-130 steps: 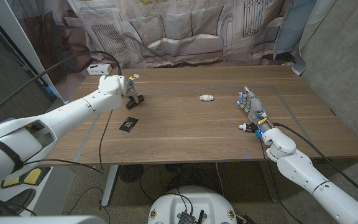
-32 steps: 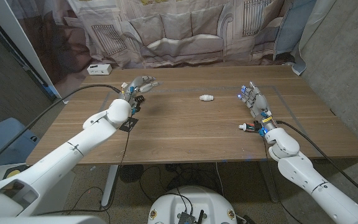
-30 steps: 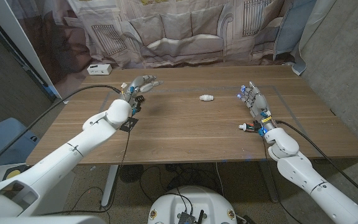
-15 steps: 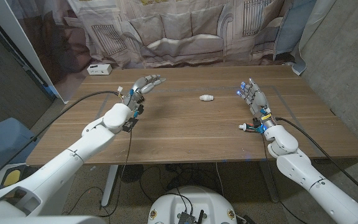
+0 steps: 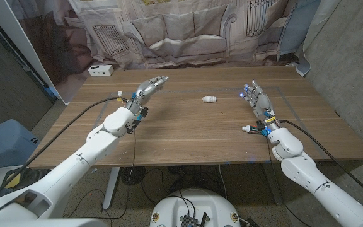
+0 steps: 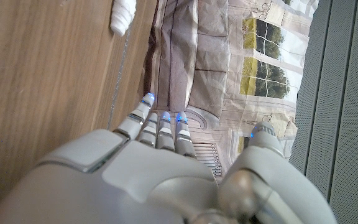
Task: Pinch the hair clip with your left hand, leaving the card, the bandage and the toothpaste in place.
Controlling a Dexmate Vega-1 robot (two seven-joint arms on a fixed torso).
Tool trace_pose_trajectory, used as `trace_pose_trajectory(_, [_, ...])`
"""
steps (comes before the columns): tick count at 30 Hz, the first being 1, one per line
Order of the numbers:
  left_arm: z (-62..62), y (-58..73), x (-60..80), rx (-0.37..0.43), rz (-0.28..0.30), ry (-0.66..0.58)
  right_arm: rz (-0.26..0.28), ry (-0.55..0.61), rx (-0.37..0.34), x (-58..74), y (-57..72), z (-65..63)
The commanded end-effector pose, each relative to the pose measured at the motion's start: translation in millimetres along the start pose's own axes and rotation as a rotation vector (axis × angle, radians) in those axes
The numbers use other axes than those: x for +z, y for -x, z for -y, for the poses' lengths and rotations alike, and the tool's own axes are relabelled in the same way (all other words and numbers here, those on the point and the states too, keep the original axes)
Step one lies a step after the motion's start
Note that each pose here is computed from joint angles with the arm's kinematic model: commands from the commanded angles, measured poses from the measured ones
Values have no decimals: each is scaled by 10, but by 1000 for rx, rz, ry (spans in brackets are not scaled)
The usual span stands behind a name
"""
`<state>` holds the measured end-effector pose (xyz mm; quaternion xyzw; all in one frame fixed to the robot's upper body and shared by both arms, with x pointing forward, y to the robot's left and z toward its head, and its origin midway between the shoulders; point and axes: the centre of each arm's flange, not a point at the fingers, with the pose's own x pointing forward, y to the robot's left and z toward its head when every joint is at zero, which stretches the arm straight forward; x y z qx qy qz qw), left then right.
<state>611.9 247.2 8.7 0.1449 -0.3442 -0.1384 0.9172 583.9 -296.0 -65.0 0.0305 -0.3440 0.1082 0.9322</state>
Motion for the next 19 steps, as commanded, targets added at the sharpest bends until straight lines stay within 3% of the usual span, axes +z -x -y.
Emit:
trace_pose_trajectory(1, [100, -54, -142, -54, 32, 108, -2, 23, -2, 22, 41, -25])
trace_pose_trajectory(12, [67, -4, -297, -22, 7, 166, -27, 9, 5, -41, 26, -72])
trace_pose_trajectory(19, [51, 44, -325, -13, 0, 167, -39, 3, 4, -66, 27, -91])
